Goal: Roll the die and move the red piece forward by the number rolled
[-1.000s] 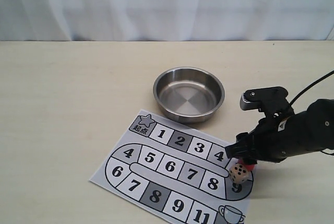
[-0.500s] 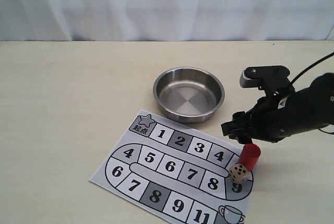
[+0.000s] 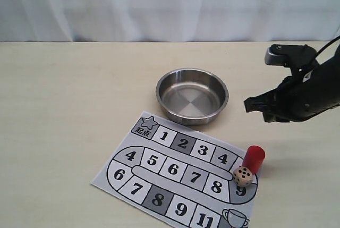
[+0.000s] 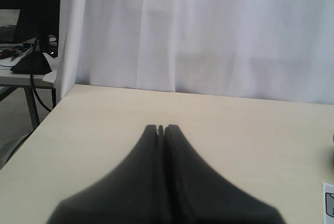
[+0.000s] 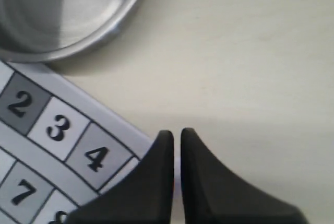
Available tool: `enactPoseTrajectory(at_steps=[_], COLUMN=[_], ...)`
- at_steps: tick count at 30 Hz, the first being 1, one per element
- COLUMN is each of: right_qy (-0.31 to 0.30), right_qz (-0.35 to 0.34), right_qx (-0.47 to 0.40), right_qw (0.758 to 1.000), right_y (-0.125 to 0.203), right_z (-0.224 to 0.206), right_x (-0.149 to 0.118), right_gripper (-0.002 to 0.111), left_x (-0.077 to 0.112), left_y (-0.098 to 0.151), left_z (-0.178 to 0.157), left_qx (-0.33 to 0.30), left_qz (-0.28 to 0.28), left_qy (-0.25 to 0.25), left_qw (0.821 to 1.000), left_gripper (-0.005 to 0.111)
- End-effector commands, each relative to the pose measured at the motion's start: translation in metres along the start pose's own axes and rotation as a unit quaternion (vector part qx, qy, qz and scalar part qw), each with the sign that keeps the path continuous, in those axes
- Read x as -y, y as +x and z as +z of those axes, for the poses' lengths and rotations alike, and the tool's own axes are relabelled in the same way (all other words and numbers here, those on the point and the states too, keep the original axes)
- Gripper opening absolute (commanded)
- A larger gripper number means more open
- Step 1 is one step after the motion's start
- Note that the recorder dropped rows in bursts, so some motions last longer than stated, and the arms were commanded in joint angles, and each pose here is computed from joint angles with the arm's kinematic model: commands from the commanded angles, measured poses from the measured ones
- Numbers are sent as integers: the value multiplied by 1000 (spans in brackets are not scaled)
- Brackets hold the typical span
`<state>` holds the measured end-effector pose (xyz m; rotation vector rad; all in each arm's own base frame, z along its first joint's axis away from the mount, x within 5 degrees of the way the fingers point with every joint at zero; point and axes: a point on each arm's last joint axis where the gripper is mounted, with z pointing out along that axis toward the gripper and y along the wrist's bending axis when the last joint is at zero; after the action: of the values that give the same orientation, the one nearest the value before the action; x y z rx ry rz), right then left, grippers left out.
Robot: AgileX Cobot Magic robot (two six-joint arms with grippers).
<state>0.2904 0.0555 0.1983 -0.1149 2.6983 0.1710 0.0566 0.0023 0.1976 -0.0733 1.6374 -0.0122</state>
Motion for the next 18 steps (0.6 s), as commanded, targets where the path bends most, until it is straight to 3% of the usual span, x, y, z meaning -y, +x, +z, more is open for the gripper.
enactPoseTrajectory(at_steps=[1, 8, 13, 18], right_qy=[25, 47, 41, 52], right_qz=[-31, -91, -36, -44], right_qx=[-1, -3, 3, -1], right_qw=[999, 995, 998, 998], right_y=[-2, -2, -2, -2], right_z=[-4, -4, -9, -26], right_x=[19, 24, 23, 23], right_gripper=[4, 4, 4, 4], left_x=[1, 1, 1, 1], left_y=[-3, -3, -3, -3], left_z=[0, 0, 0, 0], left_qx=[7, 7, 7, 7], left_qz=[-2, -2, -2, -2], left_qy=[4, 4, 4, 4], left_qw=[1000, 1000, 1000, 1000], left_gripper=[0, 0, 0, 0])
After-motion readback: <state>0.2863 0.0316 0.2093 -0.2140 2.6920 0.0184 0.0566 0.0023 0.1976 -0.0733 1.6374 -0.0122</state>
